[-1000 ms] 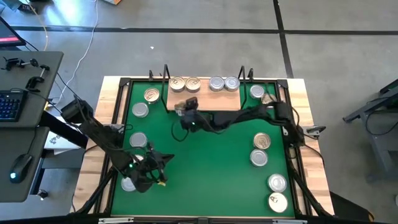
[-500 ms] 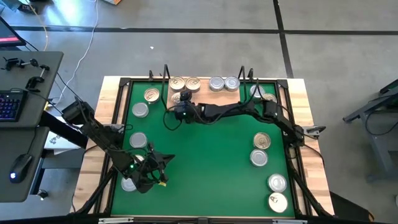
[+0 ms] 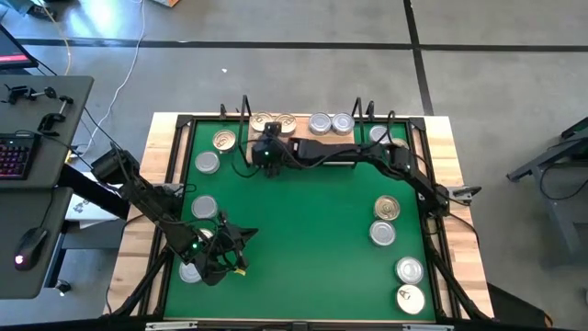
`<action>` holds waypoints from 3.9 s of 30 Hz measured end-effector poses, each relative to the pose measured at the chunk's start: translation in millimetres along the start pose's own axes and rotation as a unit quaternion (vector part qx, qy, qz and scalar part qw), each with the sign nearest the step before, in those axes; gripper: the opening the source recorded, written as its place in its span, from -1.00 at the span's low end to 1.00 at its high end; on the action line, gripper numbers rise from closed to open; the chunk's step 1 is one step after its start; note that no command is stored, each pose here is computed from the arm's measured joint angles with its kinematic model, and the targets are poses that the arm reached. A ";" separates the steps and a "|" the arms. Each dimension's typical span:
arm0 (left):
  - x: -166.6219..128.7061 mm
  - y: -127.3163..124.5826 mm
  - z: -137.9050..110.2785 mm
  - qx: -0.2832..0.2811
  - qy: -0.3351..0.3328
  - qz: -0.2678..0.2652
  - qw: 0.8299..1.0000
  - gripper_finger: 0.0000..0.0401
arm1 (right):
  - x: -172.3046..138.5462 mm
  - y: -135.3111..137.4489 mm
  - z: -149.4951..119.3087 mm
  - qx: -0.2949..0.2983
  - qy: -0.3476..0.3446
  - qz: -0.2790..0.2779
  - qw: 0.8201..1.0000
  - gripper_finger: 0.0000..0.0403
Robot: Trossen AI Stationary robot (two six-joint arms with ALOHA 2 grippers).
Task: Stack canned seafood by type on shelf
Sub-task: Put the blue pink tuna can on the shelf
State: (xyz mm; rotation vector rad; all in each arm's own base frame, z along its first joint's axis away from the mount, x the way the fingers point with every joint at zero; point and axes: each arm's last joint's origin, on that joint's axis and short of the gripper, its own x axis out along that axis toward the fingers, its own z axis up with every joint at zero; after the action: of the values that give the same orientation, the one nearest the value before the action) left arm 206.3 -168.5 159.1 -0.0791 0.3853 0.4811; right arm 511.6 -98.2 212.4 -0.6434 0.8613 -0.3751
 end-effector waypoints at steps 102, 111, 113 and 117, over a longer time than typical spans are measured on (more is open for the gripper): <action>-16.3 1.1 -2.2 -0.120 0.184 -0.067 0.973 -1.00 | -158.1 188.2 -61.0 0.155 -0.237 0.222 0.933 -0.70; 1.8 -24.8 55.1 0.011 0.086 -0.180 0.980 -1.00 | -157.8 188.4 -61.4 0.175 -0.230 0.230 0.929 -0.70; -3.4 -26.9 58.8 0.030 0.103 -0.177 0.978 -1.00 | -158.1 189.0 -61.3 0.173 -0.232 0.240 0.927 -0.70; -16.9 -24.1 53.6 0.034 0.161 -0.146 0.975 -1.00 | -158.3 189.2 -61.2 0.188 -0.229 0.249 0.922 -0.70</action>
State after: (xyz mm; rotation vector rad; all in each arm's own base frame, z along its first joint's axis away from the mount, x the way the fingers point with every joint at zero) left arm 222.1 -188.4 214.7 -0.1465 0.6959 0.1614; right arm 376.9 108.0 150.1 -0.1238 0.4559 0.0780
